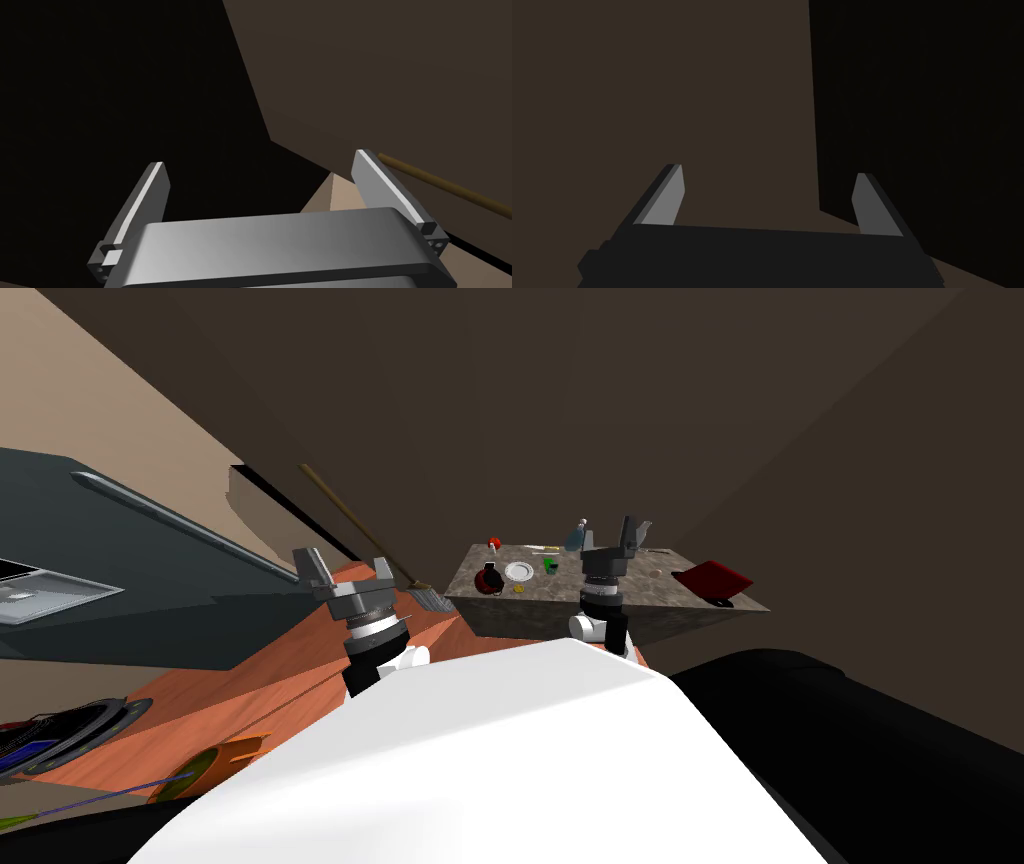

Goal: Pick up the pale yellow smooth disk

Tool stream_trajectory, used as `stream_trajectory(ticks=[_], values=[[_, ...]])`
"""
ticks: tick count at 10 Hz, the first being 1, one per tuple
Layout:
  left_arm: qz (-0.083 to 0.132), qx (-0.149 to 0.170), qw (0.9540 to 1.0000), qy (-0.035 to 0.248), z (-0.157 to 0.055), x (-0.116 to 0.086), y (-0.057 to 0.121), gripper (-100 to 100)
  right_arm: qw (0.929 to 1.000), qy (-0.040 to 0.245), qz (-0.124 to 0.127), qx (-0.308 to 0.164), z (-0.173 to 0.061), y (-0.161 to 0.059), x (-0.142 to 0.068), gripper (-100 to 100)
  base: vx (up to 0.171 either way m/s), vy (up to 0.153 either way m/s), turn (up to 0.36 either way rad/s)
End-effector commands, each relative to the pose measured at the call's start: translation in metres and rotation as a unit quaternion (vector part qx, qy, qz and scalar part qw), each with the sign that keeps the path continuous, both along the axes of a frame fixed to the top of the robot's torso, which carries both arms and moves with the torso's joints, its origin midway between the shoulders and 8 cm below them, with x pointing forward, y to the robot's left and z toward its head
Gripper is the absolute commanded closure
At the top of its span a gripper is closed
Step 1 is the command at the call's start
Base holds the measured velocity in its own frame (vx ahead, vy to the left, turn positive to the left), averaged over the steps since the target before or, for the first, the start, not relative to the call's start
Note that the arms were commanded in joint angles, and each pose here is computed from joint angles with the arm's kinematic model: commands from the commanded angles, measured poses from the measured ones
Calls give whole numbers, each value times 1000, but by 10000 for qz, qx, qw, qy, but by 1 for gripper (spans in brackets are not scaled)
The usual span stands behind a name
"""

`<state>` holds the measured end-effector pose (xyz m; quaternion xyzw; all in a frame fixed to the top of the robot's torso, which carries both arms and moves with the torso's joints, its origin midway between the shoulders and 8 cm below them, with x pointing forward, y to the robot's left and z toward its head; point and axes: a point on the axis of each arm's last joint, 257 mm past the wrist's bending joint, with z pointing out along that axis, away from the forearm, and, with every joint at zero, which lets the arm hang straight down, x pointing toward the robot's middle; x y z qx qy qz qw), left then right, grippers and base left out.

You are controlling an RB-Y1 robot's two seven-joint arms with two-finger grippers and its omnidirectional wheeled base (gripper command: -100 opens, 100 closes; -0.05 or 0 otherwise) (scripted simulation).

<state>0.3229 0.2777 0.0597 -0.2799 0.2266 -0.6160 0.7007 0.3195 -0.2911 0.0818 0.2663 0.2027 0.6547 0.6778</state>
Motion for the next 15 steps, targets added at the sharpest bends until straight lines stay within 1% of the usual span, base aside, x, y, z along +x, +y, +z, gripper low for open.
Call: stream_trajectory(ticks=[1,3,4,6,7,8,9,10,11,12,13,14,15], values=[[0,0,10000,0,0,0,0,0,9996,141,85,-214,-6,6,4,-100,-8,3,50],[0,0,10000,0,0,0,0,0,9981,357,180,-473,-16,12,10,-100,-16,8,58],[0,0,10000,0,0,0,0,0,9979,363,196,-509,-16,13,10,-100,-13,7,12],[0,0,10000,0,0,0,0,0,9941,673,292,-802,-33,19,17,-100,-14,7,54],[0,0,10000,0,0,0,0,0,9932,687,329,-885,-33,21,18,-100,-10,7,32],[0,0,10000,0,0,0,0,0,9900,874,376,-1045,-45,23,21,-100,-10,8,57],[0,0,10000,0,0,0,0,0,9892,884,401,-1101,-45,25,22,-100,-9,5,27],[0,0,10000,0,0,0,0,0,9849,1091,448,-1269,-58,27,25,-100,-10,8,56],[0,0,10000,0,0,0,0,0,9838,1102,476,-1334,-58,29,25,-100,-7,7,28],[0,0,10000,0,0,0,0,0,9787,1325,511,-1481,-73,30,28,-100,-6,10,54],[0,0,10000,0,0,0,0,0,9767,1341,555,-1581,-73,32,28,-100,-4,7,30],[0,0,10000,0,0,0,0,0,9709,1578,579,-1707,-90,32,30,-100,-5,10,69],[0,0,10000,0,0,0,0,0,9677,1599,637,-1840,-91,35,30,-100,-4,8,27]])
